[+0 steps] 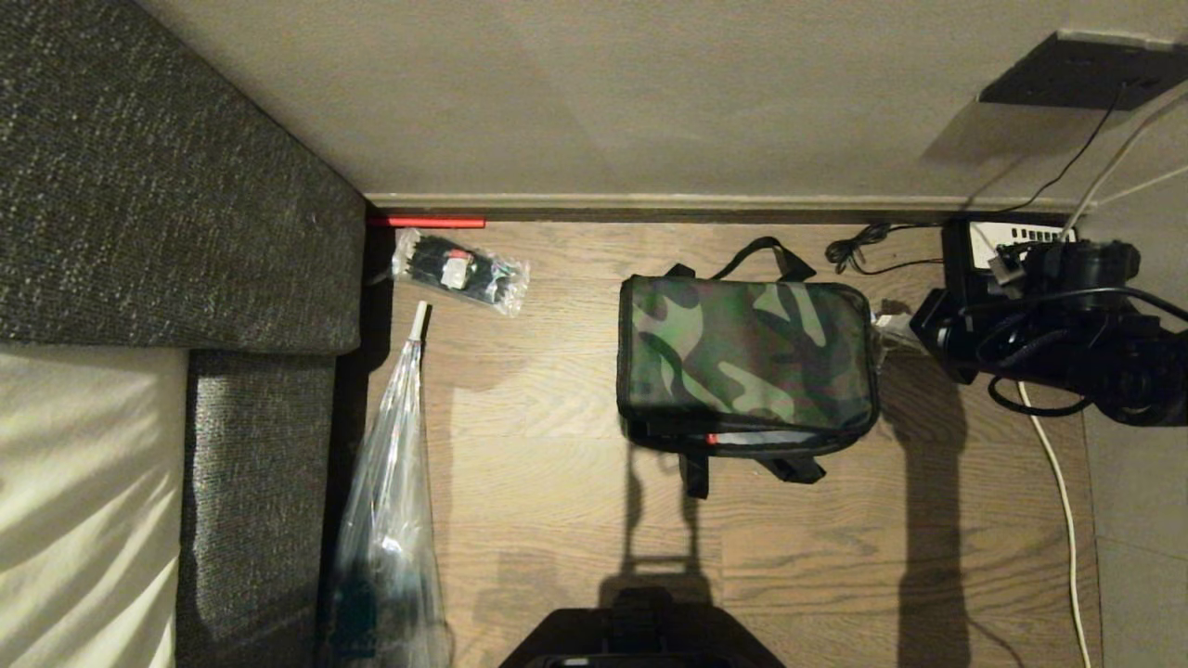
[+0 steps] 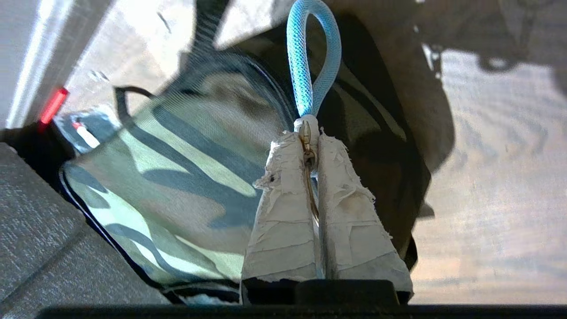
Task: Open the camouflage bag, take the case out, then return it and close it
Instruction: Open the top of the storage box
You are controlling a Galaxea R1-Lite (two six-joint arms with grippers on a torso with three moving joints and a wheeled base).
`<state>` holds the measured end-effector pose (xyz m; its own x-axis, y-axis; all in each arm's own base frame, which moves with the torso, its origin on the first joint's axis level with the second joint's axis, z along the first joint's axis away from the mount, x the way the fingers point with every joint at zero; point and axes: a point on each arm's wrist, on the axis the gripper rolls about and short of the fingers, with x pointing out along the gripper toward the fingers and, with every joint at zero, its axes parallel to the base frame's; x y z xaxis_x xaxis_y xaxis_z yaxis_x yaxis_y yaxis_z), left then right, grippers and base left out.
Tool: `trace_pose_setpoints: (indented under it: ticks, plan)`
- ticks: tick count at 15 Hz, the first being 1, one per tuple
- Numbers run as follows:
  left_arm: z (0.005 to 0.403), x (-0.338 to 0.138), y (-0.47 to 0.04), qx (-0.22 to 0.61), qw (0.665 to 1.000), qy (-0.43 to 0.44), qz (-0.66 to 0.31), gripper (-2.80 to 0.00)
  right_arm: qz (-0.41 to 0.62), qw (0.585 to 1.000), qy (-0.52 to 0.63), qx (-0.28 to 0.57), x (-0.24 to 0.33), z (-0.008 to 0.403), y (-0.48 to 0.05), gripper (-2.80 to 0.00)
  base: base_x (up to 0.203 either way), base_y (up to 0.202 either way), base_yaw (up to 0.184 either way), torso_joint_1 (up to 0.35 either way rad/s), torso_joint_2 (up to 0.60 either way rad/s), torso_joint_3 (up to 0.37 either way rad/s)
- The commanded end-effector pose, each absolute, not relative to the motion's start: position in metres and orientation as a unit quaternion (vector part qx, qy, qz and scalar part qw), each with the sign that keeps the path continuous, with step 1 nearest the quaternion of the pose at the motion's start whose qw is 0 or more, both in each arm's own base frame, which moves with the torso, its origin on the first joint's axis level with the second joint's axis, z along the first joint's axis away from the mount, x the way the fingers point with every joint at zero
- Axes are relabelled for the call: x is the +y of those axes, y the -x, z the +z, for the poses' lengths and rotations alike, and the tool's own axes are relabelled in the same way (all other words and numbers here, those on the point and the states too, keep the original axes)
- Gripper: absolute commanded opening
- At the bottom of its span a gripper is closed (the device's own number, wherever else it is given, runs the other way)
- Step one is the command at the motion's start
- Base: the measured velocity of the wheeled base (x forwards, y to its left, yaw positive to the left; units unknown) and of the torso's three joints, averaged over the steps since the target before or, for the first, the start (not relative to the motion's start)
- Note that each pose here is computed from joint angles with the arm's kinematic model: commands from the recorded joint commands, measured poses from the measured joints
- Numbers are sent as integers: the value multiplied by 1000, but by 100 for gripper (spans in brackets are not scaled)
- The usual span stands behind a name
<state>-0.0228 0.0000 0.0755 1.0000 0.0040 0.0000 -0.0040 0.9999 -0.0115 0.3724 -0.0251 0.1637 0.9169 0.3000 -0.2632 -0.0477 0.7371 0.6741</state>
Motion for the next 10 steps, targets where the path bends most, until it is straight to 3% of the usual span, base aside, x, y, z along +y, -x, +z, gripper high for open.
trace_pose_setpoints:
  ticks: [1, 10]
  plan:
    - [75, 0, 23, 0, 1000, 6, 2, -280, 100, 916, -349, 171, -25, 166, -373, -280, 0, 0, 0, 0, 0, 0]
    - [75, 0, 23, 0, 1000, 6, 2, -280, 111, 933, -305, 157, -25, 171, -375, -280, 0, 0, 0, 0, 0, 0]
